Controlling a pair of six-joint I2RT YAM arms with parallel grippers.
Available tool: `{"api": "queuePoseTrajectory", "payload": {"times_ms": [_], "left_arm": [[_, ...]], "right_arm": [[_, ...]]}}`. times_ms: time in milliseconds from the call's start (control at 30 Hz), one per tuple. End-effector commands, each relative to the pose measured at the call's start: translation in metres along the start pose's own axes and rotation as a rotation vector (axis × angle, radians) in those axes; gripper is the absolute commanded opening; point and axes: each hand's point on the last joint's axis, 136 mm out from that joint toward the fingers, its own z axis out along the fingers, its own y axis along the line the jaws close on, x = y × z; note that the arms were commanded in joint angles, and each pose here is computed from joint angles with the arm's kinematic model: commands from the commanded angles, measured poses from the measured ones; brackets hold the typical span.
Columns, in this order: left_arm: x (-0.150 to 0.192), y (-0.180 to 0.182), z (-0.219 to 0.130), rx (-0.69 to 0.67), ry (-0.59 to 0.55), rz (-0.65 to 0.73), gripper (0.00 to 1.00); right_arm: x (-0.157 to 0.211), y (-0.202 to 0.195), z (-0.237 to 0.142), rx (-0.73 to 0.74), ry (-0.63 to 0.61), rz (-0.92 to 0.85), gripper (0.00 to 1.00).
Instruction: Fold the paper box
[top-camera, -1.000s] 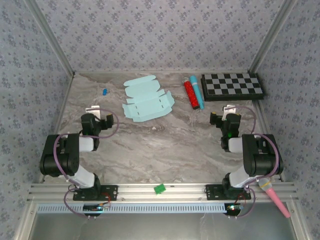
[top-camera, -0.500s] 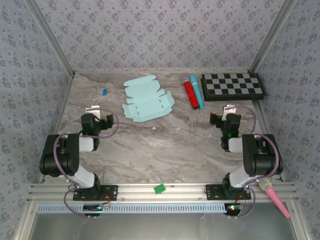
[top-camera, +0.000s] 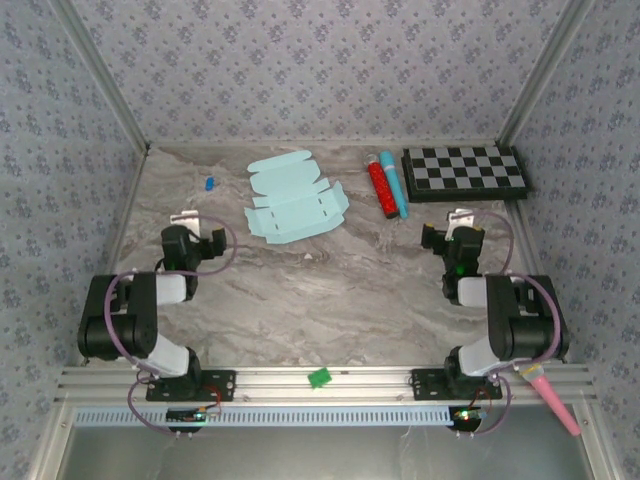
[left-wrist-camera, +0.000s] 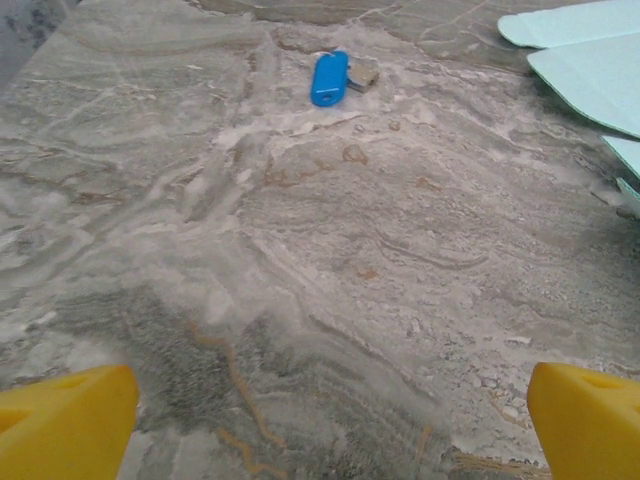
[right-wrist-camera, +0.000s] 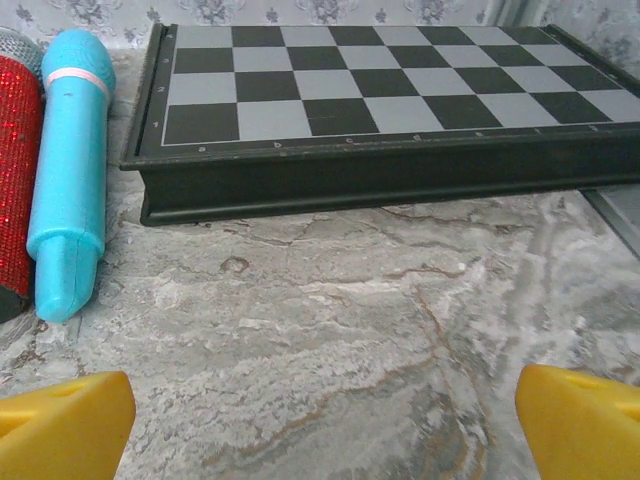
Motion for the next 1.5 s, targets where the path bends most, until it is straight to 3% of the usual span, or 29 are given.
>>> {"api": "queuePoseTrajectory", "payload": {"times_ms": [0,167,400,533,600,767,933,1033,1200,1467], "left_arm": [[-0.041,0.013,-0.012,-0.087,-0.01,-0.06,1.0],[-0.068,0.003,-0.028,-0.07,-0.002,-0.128,1.0],[-0.091,-0.087,-0.02,0.221,0.107,-0.099,0.95],[-0.095,-0.142,-0.001,0.339,0.188,-0.032,0.77],[-0.093,-0.162,0.016,0.359,0.257,0.002,0.6],[-0.089,-0.197,0.061,0.427,0.399,-0.032,0.27],[-0.073,-0.213,0.107,0.425,0.49,-0.036,0.05],[-0.06,-0.217,0.126,0.415,0.542,-0.024,0.0],[-0.04,-0.217,0.14,0.395,0.608,-0.033,0.0],[0.0,-0.216,0.125,0.358,0.725,-0.063,0.0]], "right_arm": [[-0.018,-0.009,-0.011,0.041,0.041,0.047,1.0],[-0.03,-0.004,-0.02,0.015,0.185,0.124,1.0],[-0.037,0.046,-0.029,-0.205,0.334,0.238,1.0],[-0.038,0.08,-0.036,-0.295,0.337,0.204,1.0],[-0.036,0.097,-0.039,-0.334,0.341,0.18,1.0],[-0.029,0.126,-0.049,-0.379,0.351,0.147,1.0],[-0.023,0.144,-0.057,-0.406,0.361,0.153,1.0],[-0.019,0.155,-0.061,-0.426,0.37,0.147,0.99],[-0.01,0.169,-0.062,-0.427,0.408,0.132,0.95],[-0.007,0.194,-0.062,-0.464,0.438,0.103,0.89]]}}
